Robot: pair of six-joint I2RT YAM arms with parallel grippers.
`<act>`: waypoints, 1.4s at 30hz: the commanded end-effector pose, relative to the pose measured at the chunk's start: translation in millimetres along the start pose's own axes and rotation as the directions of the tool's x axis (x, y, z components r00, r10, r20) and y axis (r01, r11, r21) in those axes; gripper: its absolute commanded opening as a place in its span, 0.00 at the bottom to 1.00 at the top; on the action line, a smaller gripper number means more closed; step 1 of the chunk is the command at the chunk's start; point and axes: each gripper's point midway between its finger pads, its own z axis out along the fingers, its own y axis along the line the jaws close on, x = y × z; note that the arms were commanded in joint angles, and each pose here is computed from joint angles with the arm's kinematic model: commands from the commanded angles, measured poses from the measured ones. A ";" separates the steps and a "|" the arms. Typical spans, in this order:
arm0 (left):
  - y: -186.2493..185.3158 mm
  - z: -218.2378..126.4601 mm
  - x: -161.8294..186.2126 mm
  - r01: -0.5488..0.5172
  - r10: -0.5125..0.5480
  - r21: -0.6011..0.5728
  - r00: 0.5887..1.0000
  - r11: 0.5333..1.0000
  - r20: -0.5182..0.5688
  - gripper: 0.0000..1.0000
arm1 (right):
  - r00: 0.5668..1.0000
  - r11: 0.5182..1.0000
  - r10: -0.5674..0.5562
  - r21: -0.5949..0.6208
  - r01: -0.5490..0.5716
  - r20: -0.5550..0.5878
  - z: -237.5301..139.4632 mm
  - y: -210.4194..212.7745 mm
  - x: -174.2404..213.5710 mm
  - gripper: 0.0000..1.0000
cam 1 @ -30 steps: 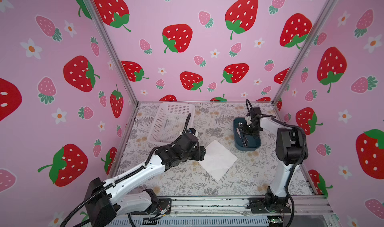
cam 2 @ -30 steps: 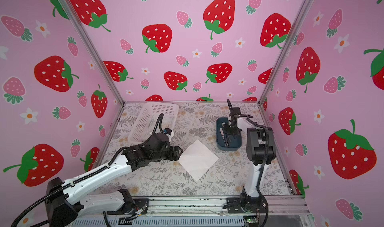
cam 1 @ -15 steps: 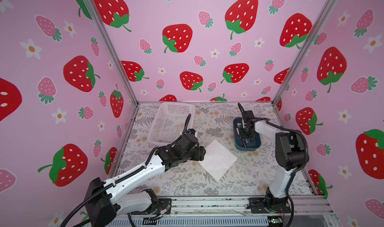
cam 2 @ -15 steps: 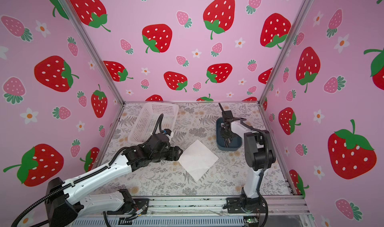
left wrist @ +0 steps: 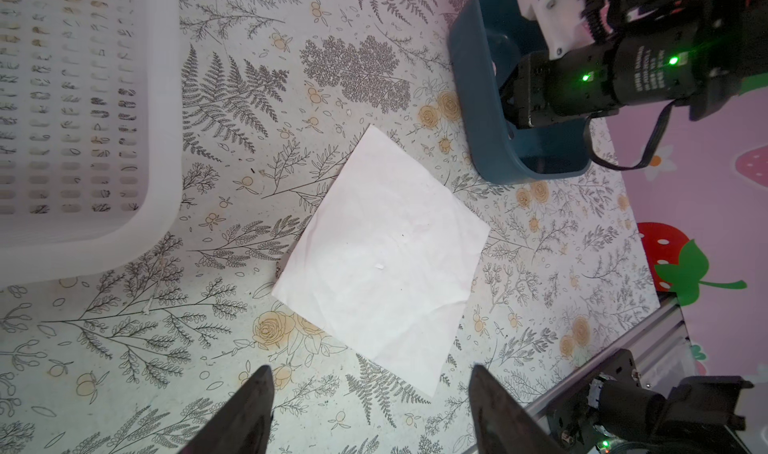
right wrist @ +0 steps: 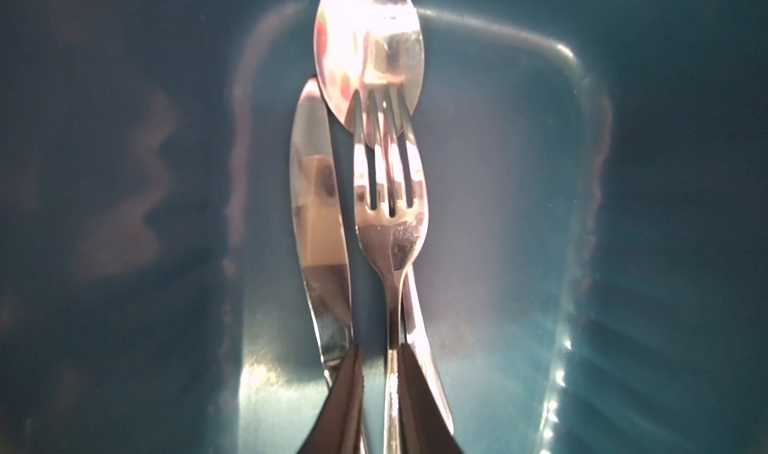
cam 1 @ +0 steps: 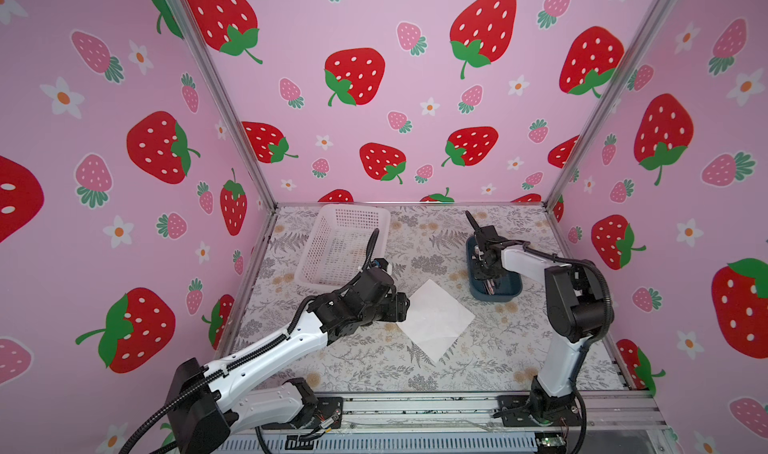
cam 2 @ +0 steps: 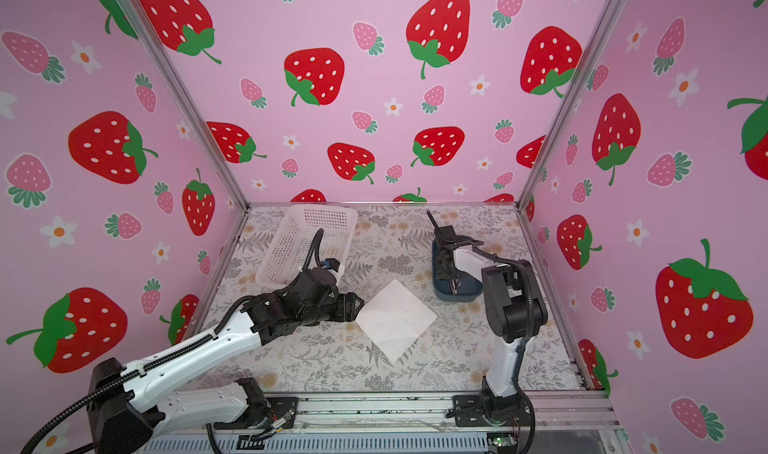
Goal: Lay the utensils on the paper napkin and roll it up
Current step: 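Lower the right gripper into the teal tray and grasp the silver fork, then lift the fork out of the tray with the right gripper toward the napkin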
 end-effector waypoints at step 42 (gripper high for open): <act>-10.3 -4.6 -7.3 0.018 -0.025 0.105 0.998 0.994 0.060 0.76 | 0.960 0.667 0.280 -0.726 -0.169 0.034 -62.6 17.1 -6.1 0.02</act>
